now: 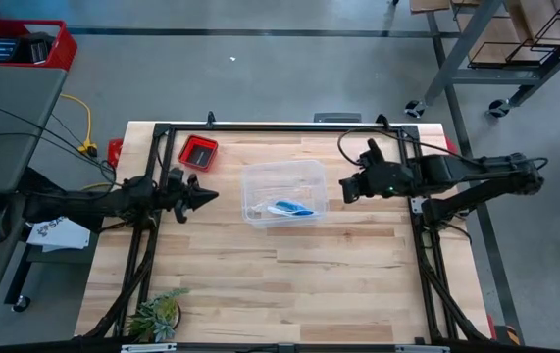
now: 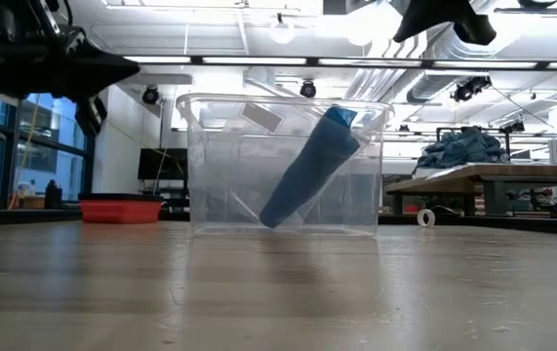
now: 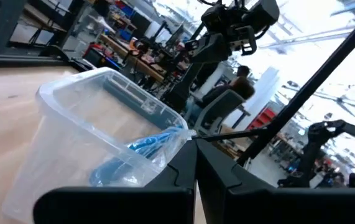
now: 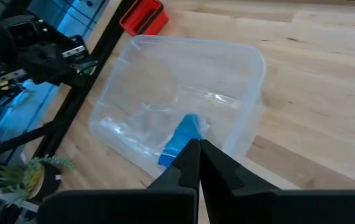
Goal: Roll bandage
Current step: Return to Home Position
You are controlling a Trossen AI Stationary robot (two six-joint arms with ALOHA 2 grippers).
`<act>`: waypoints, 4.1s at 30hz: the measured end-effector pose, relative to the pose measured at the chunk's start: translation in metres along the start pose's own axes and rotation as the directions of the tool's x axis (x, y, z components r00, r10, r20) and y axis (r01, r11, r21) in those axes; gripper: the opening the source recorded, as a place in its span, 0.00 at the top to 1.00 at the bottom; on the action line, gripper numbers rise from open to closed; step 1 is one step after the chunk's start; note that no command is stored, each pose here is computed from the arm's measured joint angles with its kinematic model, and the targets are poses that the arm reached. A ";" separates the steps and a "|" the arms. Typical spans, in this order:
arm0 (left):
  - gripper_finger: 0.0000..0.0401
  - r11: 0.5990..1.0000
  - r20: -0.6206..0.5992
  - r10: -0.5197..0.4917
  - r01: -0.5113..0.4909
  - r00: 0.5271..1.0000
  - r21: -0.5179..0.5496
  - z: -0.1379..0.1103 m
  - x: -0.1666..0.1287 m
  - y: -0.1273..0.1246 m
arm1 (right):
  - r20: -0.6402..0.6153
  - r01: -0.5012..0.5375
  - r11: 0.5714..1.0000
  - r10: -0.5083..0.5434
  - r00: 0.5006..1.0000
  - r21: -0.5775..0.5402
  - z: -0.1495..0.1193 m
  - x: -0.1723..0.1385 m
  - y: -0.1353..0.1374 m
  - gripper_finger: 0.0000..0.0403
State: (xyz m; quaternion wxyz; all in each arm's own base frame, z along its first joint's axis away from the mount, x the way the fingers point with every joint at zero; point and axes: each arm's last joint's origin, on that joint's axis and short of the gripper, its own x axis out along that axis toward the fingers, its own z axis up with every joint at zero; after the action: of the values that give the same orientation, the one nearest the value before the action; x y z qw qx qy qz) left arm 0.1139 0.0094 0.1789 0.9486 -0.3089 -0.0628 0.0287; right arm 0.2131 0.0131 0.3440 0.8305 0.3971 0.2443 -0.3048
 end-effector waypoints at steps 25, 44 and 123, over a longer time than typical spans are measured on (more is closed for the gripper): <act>1.00 0.958 -0.300 0.238 -0.172 0.924 0.228 -0.031 -0.005 0.020 | -0.089 -0.280 0.941 0.267 0.959 -0.188 -0.050 0.037 -0.049 1.00; 1.00 0.961 -0.300 0.238 -0.180 0.924 0.209 -0.031 -0.005 0.020 | 0.296 -0.658 0.634 0.773 0.561 -0.406 -0.096 0.019 -0.160 1.00; 1.00 0.961 -0.301 0.239 -0.181 0.923 0.208 -0.031 -0.005 0.020 | 0.042 -0.419 0.625 0.587 0.809 -0.659 -0.120 0.057 -0.176 1.00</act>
State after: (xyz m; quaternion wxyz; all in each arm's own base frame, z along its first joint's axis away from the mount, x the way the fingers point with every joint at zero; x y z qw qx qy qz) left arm 0.1132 0.0074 0.1416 0.9610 -0.2290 0.1297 0.0850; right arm 0.1097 0.0049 0.1497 0.9887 0.1109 0.1003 -0.0082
